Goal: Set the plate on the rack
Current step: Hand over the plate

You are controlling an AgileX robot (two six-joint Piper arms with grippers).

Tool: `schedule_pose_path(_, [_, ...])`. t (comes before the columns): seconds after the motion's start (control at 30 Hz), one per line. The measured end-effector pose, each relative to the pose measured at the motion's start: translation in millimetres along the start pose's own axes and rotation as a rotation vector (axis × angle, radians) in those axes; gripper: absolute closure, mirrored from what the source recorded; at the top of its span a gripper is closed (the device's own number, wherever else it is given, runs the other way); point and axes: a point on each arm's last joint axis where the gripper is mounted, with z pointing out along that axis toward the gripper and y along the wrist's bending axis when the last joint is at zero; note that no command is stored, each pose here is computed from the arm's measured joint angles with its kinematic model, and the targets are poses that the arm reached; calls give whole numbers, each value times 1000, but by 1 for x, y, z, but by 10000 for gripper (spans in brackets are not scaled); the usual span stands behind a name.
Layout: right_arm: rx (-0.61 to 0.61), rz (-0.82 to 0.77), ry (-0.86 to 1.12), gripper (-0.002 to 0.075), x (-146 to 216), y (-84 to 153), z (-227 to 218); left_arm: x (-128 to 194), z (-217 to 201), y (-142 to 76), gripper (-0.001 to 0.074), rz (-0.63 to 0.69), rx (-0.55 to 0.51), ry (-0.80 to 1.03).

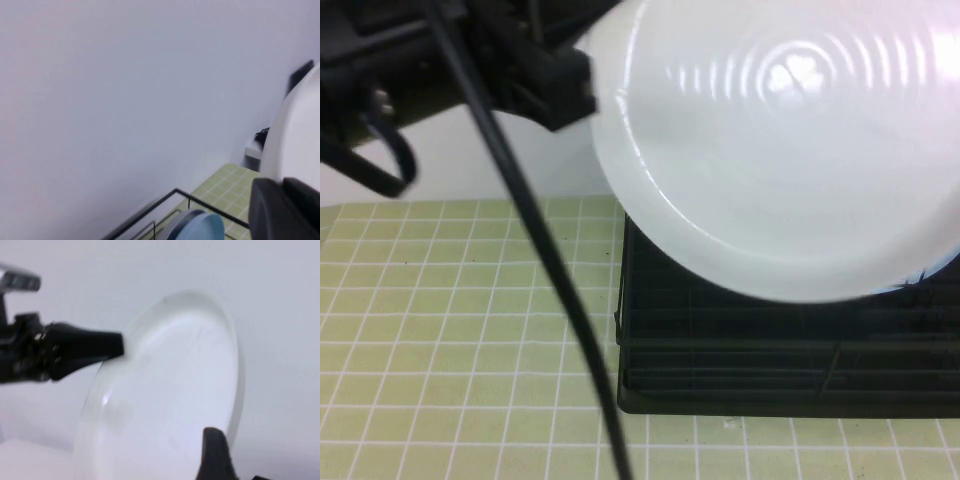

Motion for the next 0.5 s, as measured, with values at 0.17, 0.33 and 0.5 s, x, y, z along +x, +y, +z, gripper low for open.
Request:
schedule_pose_path(0.17, [-27, 53, -31, 265, -3, 2, 0, 4, 11, -18, 735, -16, 32, -13])
schedule_pose_path(0.33, [-18, 69, -17, 265, -1, -3, 5, 15, 26, -27, 735, -28, 66, 22])
schedule_pose_path(0.5, [-17, 137, 41, 265, 7, -14, 18, 23, 35, -33, 734, -38, 81, 41])
